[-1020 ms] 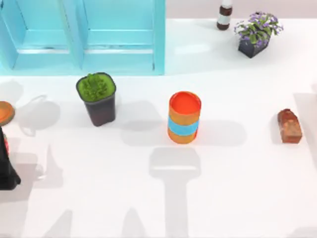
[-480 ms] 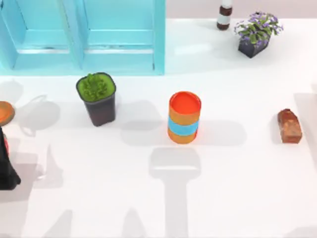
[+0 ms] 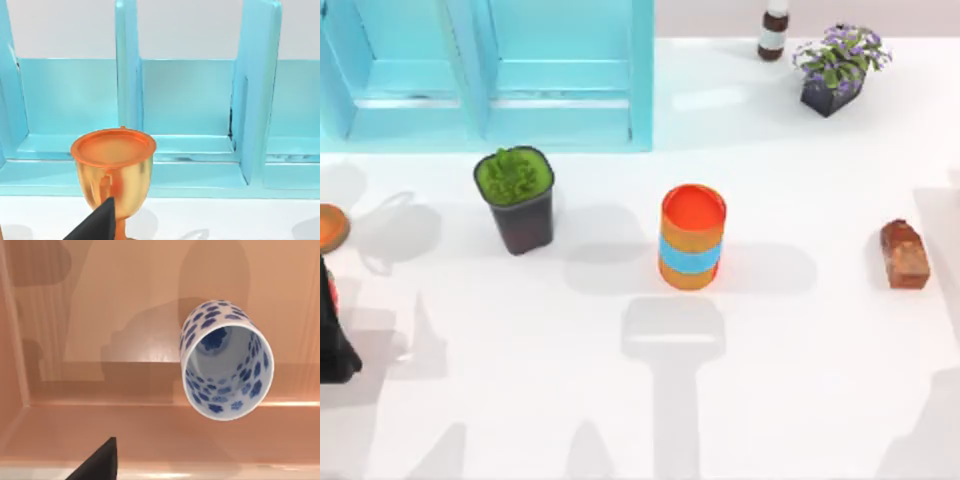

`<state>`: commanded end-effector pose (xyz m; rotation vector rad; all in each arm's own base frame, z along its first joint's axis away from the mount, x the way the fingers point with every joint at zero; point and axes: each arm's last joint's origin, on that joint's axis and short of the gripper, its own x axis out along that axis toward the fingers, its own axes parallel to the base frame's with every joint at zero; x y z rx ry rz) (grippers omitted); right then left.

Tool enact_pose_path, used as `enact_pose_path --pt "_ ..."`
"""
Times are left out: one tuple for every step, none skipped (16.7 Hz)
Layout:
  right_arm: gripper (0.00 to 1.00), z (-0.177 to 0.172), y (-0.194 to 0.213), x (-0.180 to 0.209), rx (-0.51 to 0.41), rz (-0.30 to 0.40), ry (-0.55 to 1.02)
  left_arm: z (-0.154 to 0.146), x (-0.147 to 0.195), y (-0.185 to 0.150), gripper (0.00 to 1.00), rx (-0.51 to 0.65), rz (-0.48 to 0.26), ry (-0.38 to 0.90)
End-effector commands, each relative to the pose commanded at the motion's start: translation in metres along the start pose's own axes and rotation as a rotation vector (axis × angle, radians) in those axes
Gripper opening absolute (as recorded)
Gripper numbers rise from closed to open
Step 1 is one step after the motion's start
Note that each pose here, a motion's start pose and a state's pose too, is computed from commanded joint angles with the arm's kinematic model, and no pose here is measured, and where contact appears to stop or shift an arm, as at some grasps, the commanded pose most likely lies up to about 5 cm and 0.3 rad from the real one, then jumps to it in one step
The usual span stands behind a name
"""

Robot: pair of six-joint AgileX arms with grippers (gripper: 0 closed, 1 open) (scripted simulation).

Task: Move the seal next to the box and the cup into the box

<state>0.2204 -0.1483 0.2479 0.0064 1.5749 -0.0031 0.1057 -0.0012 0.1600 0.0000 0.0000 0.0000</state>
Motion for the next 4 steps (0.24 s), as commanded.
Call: enact_pose_path --pt "1.00 -0.001 0.001 -0.009 0.002 -0.001 -0.001 0.000 0.000 0.000 1.00 0.000 0.000 0.000" --pt "1.00 -0.002 0.001 -0.015 0.003 -0.002 -0.003 0.000 0.000 0.000 1.00 0.000 0.000 0.000" --pt "1.00 -0.003 0.002 -0.019 0.004 -0.003 -0.006 0.000 0.000 0.000 1.00 0.000 0.000 0.000" --pt "1.00 -0.003 0.002 -0.020 0.004 -0.004 -0.007 0.000 0.000 0.000 1.00 0.000 0.000 0.000"
